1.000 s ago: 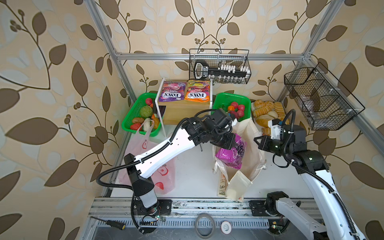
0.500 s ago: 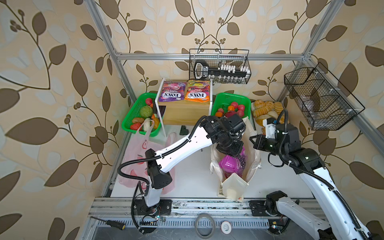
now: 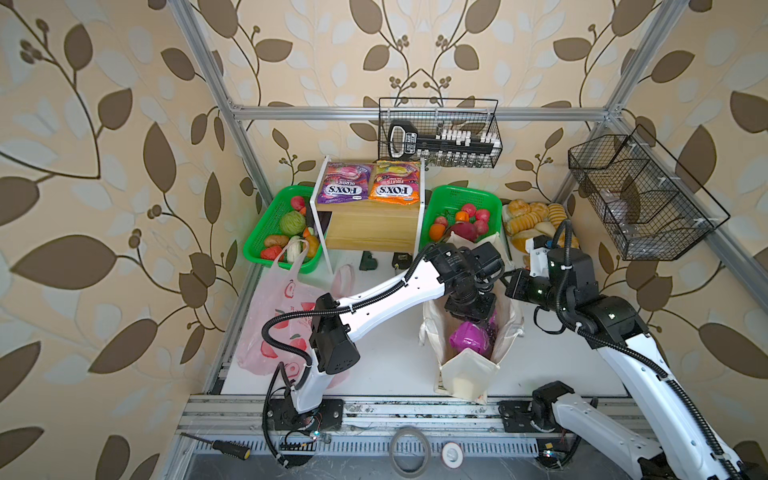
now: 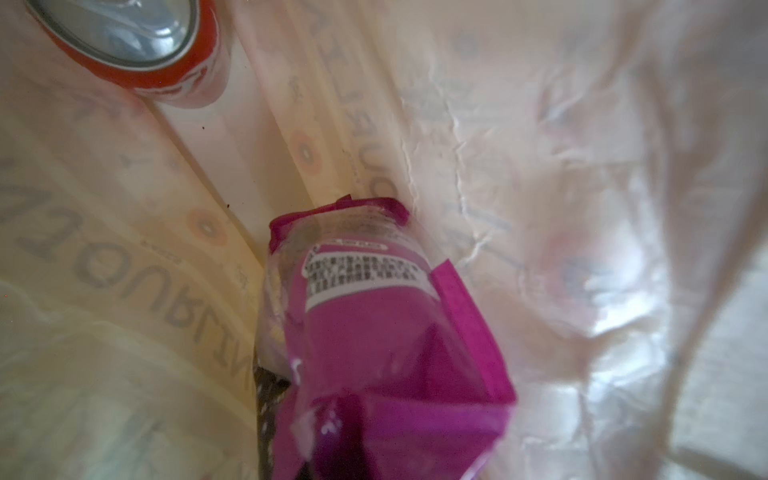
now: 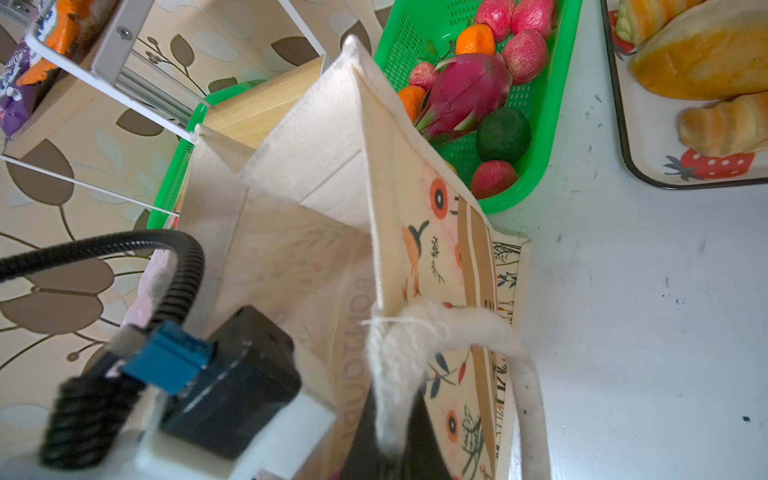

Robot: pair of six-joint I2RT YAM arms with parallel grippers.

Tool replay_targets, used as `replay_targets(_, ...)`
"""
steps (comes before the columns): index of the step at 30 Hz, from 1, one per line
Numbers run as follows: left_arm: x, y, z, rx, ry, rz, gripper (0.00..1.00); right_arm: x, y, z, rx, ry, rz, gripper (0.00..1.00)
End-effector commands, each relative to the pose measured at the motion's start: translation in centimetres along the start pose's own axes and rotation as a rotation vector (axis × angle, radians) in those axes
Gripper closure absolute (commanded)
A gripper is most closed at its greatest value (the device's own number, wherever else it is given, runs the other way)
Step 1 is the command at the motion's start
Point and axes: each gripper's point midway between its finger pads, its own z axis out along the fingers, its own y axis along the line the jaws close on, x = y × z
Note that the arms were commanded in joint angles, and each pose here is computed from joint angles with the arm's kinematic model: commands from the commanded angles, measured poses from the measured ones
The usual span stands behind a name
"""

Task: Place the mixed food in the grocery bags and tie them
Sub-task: 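Lower the bag into the tote and open the left gripper, then raise the left gripper and reach it toward the orange FOX'S fruits candy bag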

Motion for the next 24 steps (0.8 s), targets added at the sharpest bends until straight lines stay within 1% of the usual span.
replay_targets(1, 2.5, -1.0, -0.4, 0.039, 0.091, 0.018, 0.75, -1.2, 0.2, -0.2, 0.002, -0.054, 0.0, 1.0)
replay_targets(7, 3.2, -0.9, -0.5, 0.033, 0.12, 0.036, 0.66, -0.9, -0.2, 0.1, 0.021, -0.047, -0.005, 1.0)
replay_targets(11, 3.3, -0.8, -0.9, 0.024, 0.119, 0.051, 0.55, -0.8, -0.6, 0.1, 0.036, -0.047, -0.006, 1.0)
replay_targets(14, 3.0, -1.2, -2.1, 0.031, 0.076, 0.073, 0.46, -0.8, -0.6, 0.1, 0.036, -0.046, -0.006, 1.0)
replay_targets(20, 2.8, -2.3, -4.6, 0.062, 0.017, 0.117, 0.39, -0.9, -0.6, 0.0, 0.037, -0.052, -0.007, 1.0)
replay_targets(23, 2.6, -3.3, -6.7, 0.1, -0.048, 0.153, 0.38, -1.0, -0.6, -0.1, 0.038, -0.06, -0.008, 1.0)
replay_targets(24, 2.3, -3.7, -7.7, 0.114, -0.089, 0.171, 0.37, -1.1, -0.6, -0.1, 0.037, -0.062, -0.008, 1.0)
